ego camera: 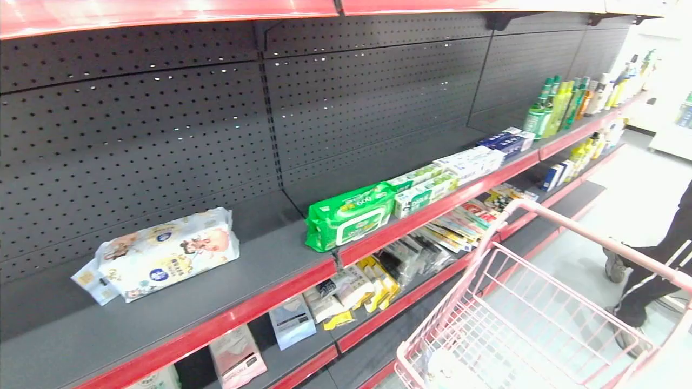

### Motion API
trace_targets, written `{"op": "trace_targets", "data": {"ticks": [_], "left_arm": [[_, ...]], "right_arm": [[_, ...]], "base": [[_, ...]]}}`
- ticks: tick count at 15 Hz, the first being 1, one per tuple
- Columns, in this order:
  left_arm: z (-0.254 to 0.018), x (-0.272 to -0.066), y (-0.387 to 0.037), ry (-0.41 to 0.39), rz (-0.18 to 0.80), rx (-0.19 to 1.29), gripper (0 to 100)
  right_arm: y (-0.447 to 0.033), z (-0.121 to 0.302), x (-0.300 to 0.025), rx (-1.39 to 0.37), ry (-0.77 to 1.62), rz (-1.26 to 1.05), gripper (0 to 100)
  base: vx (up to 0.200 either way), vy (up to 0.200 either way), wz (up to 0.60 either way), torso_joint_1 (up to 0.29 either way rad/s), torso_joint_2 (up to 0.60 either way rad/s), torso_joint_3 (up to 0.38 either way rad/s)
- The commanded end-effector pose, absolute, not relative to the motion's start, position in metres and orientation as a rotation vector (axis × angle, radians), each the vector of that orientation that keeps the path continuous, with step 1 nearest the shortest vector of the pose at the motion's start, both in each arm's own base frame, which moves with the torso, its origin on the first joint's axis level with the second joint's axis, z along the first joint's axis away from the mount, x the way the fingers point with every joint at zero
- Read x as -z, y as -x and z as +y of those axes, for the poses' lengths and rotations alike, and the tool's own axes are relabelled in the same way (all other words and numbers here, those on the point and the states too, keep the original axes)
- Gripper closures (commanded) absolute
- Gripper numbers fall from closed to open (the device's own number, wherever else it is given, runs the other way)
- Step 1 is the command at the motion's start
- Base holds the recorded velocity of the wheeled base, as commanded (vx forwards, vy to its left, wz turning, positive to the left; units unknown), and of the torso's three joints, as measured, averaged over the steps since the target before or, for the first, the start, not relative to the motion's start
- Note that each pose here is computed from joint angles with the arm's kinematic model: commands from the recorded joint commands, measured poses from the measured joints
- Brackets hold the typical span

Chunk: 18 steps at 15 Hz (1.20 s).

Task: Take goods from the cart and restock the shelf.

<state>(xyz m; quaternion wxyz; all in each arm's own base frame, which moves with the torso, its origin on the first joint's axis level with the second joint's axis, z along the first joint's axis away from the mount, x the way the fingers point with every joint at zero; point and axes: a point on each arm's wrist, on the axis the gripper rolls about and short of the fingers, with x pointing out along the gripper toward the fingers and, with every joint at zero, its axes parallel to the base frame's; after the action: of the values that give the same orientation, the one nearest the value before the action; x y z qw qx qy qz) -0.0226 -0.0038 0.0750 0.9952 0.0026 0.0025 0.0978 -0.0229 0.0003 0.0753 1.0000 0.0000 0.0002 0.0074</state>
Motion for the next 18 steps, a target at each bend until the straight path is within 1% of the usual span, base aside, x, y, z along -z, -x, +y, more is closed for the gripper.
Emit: {"op": "trace_targets", "data": {"ticks": [1, 5, 9, 13, 18], "left_arm": [[-0.0038, -0.0753, 0.0226, -0.004, 0.005, -0.196, 0], [-0.0038, -0.0753, 0.0226, -0.006, 0.005, -0.196, 0], [-0.0038, -0.0749, 0.0225, -0.006, 0.007, -0.196, 0], [-0.0038, -0.0750, 0.0225, -0.007, 0.005, -0.195, 0], [-0.0038, -0.0754, 0.0226, -0.015, 0.005, -0.195, 0]], "right_arm": [[0.0228, 0.0003, -0.0753, -0.015, 0.000, 0.002, 0], [0.0228, 0.0003, -0.0755, -0.015, -0.003, 0.000, 0], [0.0225, 0.0002, -0.0753, -0.017, 0.000, 0.008, 0], [0.0208, 0.0005, -0.0767, -0.012, 0.061, 0.029, 0], [0.0230, 0.0007, -0.0763, -0.031, 0.063, -0.004, 0]], "base": [[0.000, 0.000, -0.60, 0.002, 0.00, 0.002], [0.000, 0.000, -0.60, 0.005, 0.00, 0.006], [0.000, 0.000, 0.00, 0.000, 0.00, 0.000], [0.000, 0.000, 0.00, 0.000, 0.00, 0.000], [0.000, 0.000, 0.00, 0.000, 0.00, 0.000]]}}
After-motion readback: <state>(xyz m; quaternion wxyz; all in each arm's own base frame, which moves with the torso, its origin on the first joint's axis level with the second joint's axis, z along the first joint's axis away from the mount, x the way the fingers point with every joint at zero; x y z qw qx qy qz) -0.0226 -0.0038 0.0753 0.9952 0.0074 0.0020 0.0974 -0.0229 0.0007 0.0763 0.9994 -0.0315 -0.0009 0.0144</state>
